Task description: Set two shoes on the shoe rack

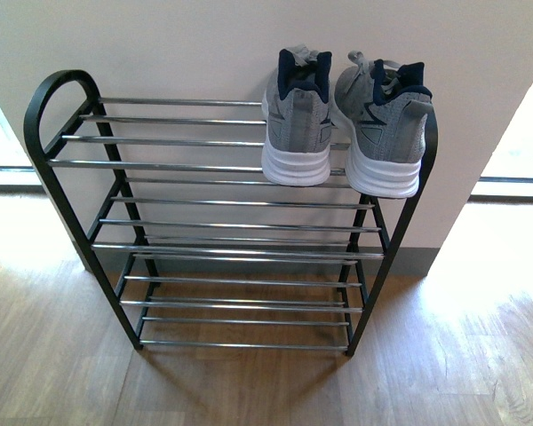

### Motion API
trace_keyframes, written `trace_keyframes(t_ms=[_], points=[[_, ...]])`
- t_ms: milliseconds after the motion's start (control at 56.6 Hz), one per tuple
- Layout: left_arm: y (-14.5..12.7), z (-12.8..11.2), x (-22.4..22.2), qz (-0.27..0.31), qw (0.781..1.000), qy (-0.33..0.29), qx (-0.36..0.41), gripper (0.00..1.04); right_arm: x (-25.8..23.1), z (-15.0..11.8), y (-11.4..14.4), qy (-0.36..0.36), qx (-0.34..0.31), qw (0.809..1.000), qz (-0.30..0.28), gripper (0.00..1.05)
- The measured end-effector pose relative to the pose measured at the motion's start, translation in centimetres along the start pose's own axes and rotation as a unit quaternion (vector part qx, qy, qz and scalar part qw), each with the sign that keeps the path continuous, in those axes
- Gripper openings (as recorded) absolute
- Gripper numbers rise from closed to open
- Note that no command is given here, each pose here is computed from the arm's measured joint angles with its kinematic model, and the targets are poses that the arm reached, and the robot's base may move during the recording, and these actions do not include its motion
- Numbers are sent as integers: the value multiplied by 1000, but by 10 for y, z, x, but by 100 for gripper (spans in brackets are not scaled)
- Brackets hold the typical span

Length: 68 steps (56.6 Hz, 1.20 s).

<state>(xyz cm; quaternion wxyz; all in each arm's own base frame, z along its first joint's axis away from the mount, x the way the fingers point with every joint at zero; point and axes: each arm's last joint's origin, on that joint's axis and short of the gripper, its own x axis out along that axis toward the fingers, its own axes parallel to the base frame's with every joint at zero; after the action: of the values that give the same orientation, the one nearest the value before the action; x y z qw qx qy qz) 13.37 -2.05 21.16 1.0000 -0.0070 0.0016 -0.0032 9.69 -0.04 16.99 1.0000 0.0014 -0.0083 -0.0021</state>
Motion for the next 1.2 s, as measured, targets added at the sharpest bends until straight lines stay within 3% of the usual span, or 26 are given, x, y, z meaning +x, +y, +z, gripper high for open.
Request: trace_keyframes(t_ms=[389,1201], points=[[20,-23,-13,5,1000,-2,2,1,0,0,0,0,0,1000,0,96],[21,-45,-36,2,1000,1,2,1,0,0,0,0,0,1000,1,96]])
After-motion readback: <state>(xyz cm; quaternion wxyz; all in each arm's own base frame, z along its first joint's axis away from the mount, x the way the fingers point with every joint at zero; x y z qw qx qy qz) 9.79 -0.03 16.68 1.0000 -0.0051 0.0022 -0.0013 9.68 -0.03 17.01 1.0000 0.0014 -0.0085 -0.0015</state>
